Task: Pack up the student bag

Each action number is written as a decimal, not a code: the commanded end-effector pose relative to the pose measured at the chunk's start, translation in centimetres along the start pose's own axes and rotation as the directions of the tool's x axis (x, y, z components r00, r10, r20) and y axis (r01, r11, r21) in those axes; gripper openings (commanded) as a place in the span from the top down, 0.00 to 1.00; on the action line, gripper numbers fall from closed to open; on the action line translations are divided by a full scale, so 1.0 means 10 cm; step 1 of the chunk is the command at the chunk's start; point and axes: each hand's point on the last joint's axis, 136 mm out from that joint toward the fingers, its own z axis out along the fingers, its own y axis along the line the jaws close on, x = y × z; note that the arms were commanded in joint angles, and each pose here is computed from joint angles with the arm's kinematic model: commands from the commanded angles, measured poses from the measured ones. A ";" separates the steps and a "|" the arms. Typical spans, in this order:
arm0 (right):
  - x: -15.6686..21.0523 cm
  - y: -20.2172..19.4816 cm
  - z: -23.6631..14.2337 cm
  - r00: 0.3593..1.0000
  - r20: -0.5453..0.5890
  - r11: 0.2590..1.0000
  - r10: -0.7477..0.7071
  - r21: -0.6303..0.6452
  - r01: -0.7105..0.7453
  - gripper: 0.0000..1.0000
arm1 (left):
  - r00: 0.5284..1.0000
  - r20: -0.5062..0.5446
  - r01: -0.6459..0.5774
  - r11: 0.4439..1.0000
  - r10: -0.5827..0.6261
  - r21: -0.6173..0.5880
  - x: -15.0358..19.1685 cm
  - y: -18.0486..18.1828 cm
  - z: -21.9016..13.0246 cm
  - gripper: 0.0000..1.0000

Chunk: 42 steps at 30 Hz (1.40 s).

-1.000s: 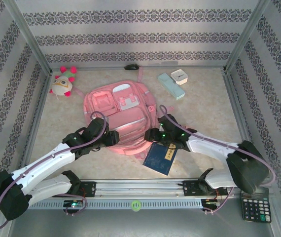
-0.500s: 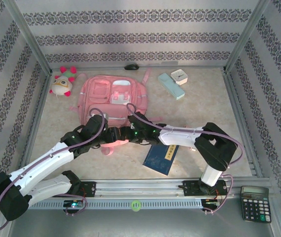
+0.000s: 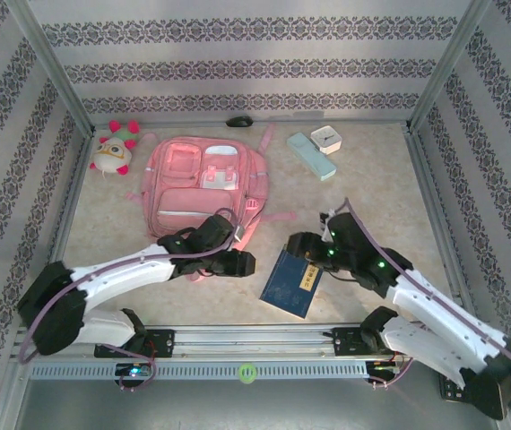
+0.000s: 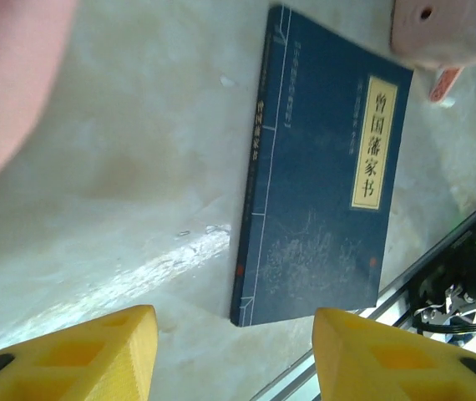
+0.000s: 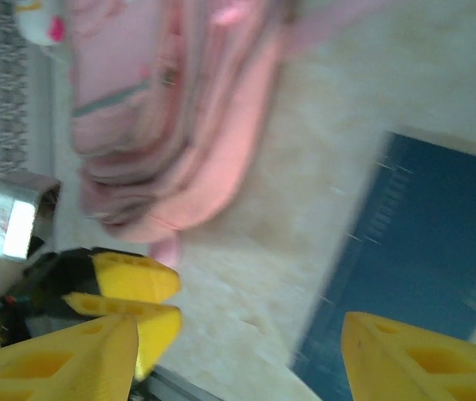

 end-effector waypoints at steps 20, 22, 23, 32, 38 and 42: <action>0.72 -1.11 0.47 0.961 -0.175 0.963 0.213 0.203 -0.177 0.70 | 0.971 -0.236 0.084 0.975 -0.033 0.208 0.22 -0.32 1.03 0.61; 0.72 -1.06 0.50 0.961 -0.189 0.969 0.202 0.179 -0.169 0.73 | 0.969 -0.245 0.091 0.969 -0.033 0.229 0.22 -0.39 1.05 0.61; 0.71 -1.03 0.51 0.961 -0.192 0.972 0.199 0.164 -0.168 0.75 | 0.969 -0.244 0.086 0.967 -0.026 0.241 0.22 -0.44 1.04 0.61; 0.65 -0.83 0.57 0.966 -0.191 0.984 0.174 0.075 -0.162 0.79 | 0.973 -0.228 0.052 0.960 0.012 0.273 0.19 -0.65 0.89 0.61; 0.66 -0.80 0.60 0.965 -0.199 0.985 0.169 0.050 -0.162 0.80 | 0.976 -0.216 0.055 0.931 0.025 0.360 0.19 -0.85 0.75 0.62; 0.65 -0.75 0.61 0.965 -0.205 0.986 0.166 0.026 -0.165 0.80 | 0.984 -0.175 0.047 0.902 0.032 0.429 0.11 -1.06 0.56 0.61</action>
